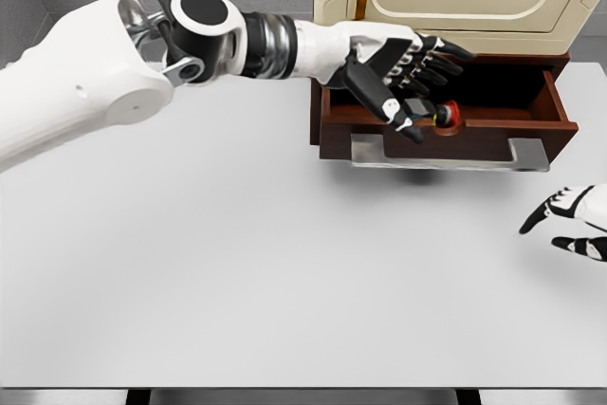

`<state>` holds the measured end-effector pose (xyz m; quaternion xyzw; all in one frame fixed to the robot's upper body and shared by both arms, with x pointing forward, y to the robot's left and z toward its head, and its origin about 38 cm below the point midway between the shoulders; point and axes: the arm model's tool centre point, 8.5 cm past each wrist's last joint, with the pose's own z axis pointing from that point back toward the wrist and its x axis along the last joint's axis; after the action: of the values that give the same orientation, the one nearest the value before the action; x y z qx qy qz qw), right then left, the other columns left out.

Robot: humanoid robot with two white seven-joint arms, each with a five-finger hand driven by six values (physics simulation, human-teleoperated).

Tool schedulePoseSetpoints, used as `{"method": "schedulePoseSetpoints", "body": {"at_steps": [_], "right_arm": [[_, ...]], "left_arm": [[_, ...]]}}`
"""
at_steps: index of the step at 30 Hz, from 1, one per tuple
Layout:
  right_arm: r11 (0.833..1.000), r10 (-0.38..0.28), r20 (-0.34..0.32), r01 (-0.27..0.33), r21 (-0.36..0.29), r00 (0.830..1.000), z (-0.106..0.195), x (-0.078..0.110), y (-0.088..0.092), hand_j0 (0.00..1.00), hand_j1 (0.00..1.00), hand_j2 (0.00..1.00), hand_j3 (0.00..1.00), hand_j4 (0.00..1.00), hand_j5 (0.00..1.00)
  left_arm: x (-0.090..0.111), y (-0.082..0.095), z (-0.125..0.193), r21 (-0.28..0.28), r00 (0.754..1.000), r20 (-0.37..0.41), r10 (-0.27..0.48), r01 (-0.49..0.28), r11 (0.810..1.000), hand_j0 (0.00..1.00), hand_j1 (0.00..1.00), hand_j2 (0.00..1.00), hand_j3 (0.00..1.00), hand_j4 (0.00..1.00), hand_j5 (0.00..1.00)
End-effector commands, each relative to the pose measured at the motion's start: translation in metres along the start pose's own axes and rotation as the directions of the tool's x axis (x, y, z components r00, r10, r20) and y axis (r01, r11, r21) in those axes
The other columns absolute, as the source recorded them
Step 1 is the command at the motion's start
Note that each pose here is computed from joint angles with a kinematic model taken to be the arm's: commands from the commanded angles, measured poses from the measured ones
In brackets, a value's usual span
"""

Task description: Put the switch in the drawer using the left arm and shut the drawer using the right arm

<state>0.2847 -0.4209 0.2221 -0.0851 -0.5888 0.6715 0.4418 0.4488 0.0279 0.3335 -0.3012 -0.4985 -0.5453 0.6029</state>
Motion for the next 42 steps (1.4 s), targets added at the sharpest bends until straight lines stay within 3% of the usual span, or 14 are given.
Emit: {"method": "schedulePoseSetpoints", "body": {"at_steps": [1, 5, 9, 11, 15, 17, 18, 19, 21, 23, 24, 26, 28, 42], "right_arm": [[1.0, -0.004, 0.001, 0.004, -0.01, 1.0, 0.001, 0.0, -0.003, 0.59, 0.59, 0.59, 0.59, 0.59, 0.59], [1.0, -0.008, 0.004, 0.008, -0.004, 1.0, 0.0, 0.0, 0.0, 0.58, 0.58, 0.58, 0.58, 0.58, 0.58], [1.0, -0.008, 0.005, 0.008, -0.002, 1.0, -0.001, 0.001, 0.0, 0.57, 0.57, 0.57, 0.57, 0.57, 0.57], [1.0, -0.002, 0.003, 0.002, -0.008, 1.0, 0.0, 0.0, -0.003, 0.57, 0.57, 0.57, 0.57, 0.57, 0.57], [1.0, 0.011, 0.013, -0.01, -0.028, 1.0, 0.005, 0.003, -0.021, 0.56, 0.56, 0.56, 0.56, 0.56, 0.56], [0.999, 0.009, 0.017, -0.008, -0.038, 1.0, 0.006, 0.003, -0.025, 0.56, 0.56, 0.56, 0.56, 0.56, 0.56], [0.999, 0.012, 0.016, -0.011, -0.043, 1.0, 0.007, 0.003, -0.027, 0.56, 0.56, 0.56, 0.56, 0.56, 0.56], [0.999, 0.014, 0.015, -0.013, -0.046, 1.0, 0.008, 0.003, -0.028, 0.56, 0.56, 0.56, 0.56, 0.56, 0.56], [0.999, 0.014, 0.016, -0.013, -0.046, 1.0, 0.007, 0.003, -0.028, 0.56, 0.56, 0.56, 0.56, 0.56, 0.56], [0.999, 0.019, 0.015, -0.018, -0.042, 1.0, 0.007, 0.004, -0.03, 0.56, 0.56, 0.56, 0.56, 0.56, 0.56], [0.999, 0.02, 0.016, -0.02, -0.041, 1.0, 0.007, 0.004, -0.03, 0.56, 0.56, 0.56, 0.56, 0.56, 0.56], [0.999, 0.033, 0.015, -0.033, -0.03, 0.999, 0.007, 0.004, -0.034, 0.56, 0.56, 0.56, 0.56, 0.56, 0.56], [0.999, 0.038, 0.019, -0.038, -0.012, 0.999, 0.005, 0.005, -0.035, 0.56, 0.56, 0.56, 0.56, 0.56, 0.56], [0.999, 0.049, 0.071, -0.049, 0.004, 0.996, -0.016, 0.01, -0.037, 0.56, 0.56, 0.56, 0.56, 0.56, 0.56]], "left_arm": [[0.008, -0.013, 0.047, -0.017, 0.996, 0.06, -0.06, 0.061, 0.998, 1.0, 1.0, 1.0, 1.0, 1.0, 1.0], [-0.001, -0.008, 0.128, -0.085, 0.987, 0.132, -0.089, 0.101, 0.991, 1.0, 1.0, 1.0, 1.0, 1.0, 1.0], [-0.045, 0.01, 0.224, 0.089, 0.983, 0.123, -0.138, 0.128, 0.988, 1.0, 1.0, 1.0, 1.0, 1.0, 1.0], [-0.05, 0.012, 0.239, 0.129, 0.966, 0.065, -0.251, 0.241, 0.962, 1.0, 1.0, 1.0, 1.0, 1.0, 1.0], [-0.066, 0.023, 0.24, 0.096, 0.833, -0.199, -0.516, 0.54, 0.836, 1.0, 1.0, 1.0, 1.0, 1.0, 1.0], [-0.112, 0.05, 0.249, 0.098, 0.816, -0.357, -0.454, 0.516, 0.851, 1.0, 1.0, 1.0, 1.0, 1.0, 1.0], [-0.117, 0.049, 0.243, 0.061, 0.785, -0.375, -0.493, 0.551, 0.832, 1.0, 1.0, 1.0, 1.0, 1.0, 1.0], [-0.109, 0.033, 0.252, -0.024, 0.678, -0.375, -0.633, 0.675, 0.737, 1.0, 1.0, 1.0, 1.0, 1.0, 1.0], [-0.104, 0.011, 0.241, -0.234, 0.379, -0.19, -0.905, 0.878, 0.417, 1.0, 1.0, 1.0, 1.0, 1.0, 1.0], [-0.094, 0.002, 0.248, -0.258, 0.282, -0.096, -0.955, 0.919, 0.297, 1.0, 1.0, 1.0, 1.0, 1.0, 1.0], [-0.091, 0.009, 0.251, -0.315, 0.163, -0.135, -0.977, 0.928, 0.198, 1.0, 1.0, 1.0, 1.0, 1.0, 1.0], [-0.088, 0.012, 0.251, -0.317, 0.143, -0.142, -0.979, 0.931, 0.182, 1.0, 1.0, 1.0, 1.0, 1.0, 1.0], [-0.085, 0.023, 0.269, -0.301, 0.139, -0.203, -0.969, 0.933, 0.197, 1.0, 1.0, 1.0, 1.0, 1.0, 1.0], [-0.091, 0.031, 0.247, -0.275, 0.177, -0.178, -0.968, 0.935, 0.222, 1.0, 1.0, 1.0, 1.0, 1.0, 1.0]]}}
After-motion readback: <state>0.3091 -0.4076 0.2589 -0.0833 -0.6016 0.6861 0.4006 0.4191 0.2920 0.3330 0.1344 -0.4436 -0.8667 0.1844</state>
